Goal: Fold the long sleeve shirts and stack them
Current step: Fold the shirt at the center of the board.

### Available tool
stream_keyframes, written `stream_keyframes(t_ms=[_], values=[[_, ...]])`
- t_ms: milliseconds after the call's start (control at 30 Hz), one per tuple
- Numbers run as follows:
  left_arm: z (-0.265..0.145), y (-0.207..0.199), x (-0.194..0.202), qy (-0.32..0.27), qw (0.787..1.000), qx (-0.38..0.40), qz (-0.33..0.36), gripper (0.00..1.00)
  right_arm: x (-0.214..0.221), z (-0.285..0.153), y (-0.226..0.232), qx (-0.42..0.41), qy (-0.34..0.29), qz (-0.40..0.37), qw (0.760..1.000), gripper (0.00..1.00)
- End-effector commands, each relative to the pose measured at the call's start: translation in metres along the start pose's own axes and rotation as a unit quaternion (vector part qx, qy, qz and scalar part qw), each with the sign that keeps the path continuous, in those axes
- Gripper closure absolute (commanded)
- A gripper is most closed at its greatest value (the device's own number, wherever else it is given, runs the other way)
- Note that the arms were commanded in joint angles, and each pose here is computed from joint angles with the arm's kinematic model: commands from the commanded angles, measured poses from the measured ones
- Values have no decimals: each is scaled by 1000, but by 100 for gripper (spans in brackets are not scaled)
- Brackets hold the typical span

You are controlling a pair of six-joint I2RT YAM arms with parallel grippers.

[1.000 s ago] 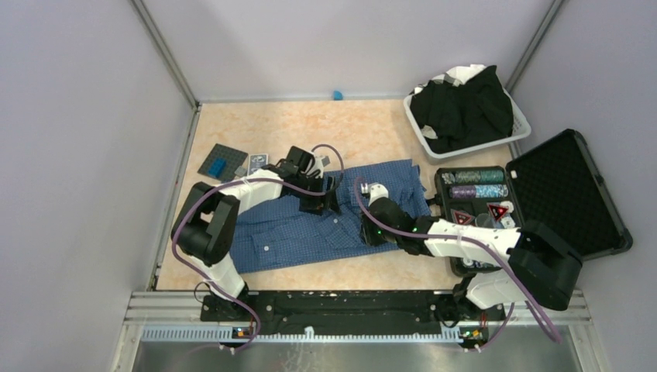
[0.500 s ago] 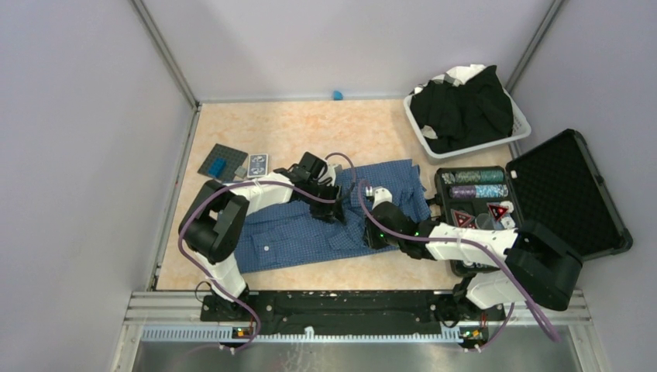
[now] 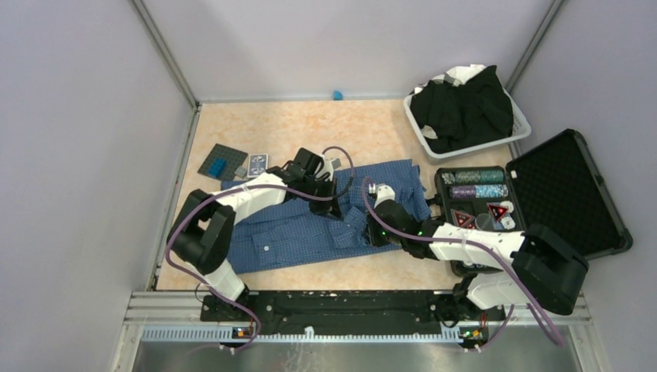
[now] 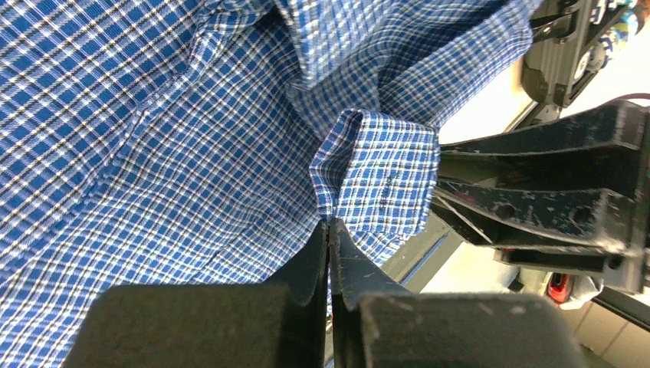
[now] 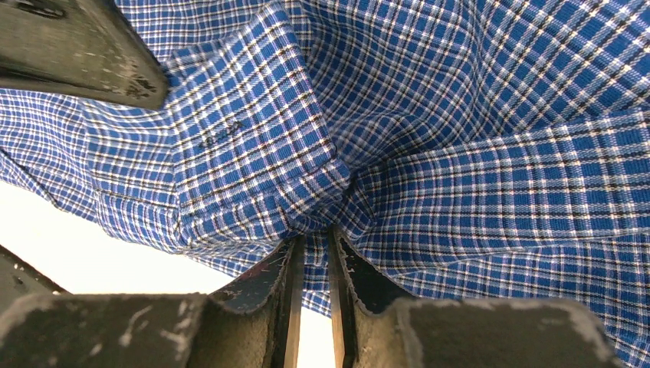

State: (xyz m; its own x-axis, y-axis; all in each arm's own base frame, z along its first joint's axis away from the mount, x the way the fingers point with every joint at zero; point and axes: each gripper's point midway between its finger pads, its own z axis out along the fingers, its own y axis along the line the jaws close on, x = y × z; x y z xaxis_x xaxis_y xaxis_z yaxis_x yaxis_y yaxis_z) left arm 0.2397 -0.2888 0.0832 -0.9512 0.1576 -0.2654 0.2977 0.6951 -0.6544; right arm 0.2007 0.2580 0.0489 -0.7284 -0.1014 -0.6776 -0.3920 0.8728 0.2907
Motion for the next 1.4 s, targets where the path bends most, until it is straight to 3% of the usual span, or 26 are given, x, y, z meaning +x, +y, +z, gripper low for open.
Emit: stream_keyframes(t_ms=[0, 133, 400, 500, 700, 1067, 1367], values=[[-25, -24, -17, -42, 999, 10, 29, 100, -31, -8, 9, -13, -46, 7, 999, 83], [-25, -18, -12, -41, 998, 3, 44, 100, -32, -17, 13, -25, -43, -4, 999, 79], [-31, -27, -21, -77, 992, 25, 100, 100, -70, -59, 41, -104, -95, -55, 988, 41], [-33, -32, -22, -85, 989, 38, 115, 100, -83, -64, 46, -152, -101, -61, 981, 33], [-35, -37, -21, -94, 985, 52, 137, 100, -93, -48, 62, -231, -83, -87, 966, 30], [-37, -35, -18, -89, 983, 49, 150, 100, -108, -37, 27, -209, -111, -70, 969, 29], [-40, -38, -14, -87, 980, 60, 168, 100, -108, -24, 37, -287, -104, -80, 949, 28]])
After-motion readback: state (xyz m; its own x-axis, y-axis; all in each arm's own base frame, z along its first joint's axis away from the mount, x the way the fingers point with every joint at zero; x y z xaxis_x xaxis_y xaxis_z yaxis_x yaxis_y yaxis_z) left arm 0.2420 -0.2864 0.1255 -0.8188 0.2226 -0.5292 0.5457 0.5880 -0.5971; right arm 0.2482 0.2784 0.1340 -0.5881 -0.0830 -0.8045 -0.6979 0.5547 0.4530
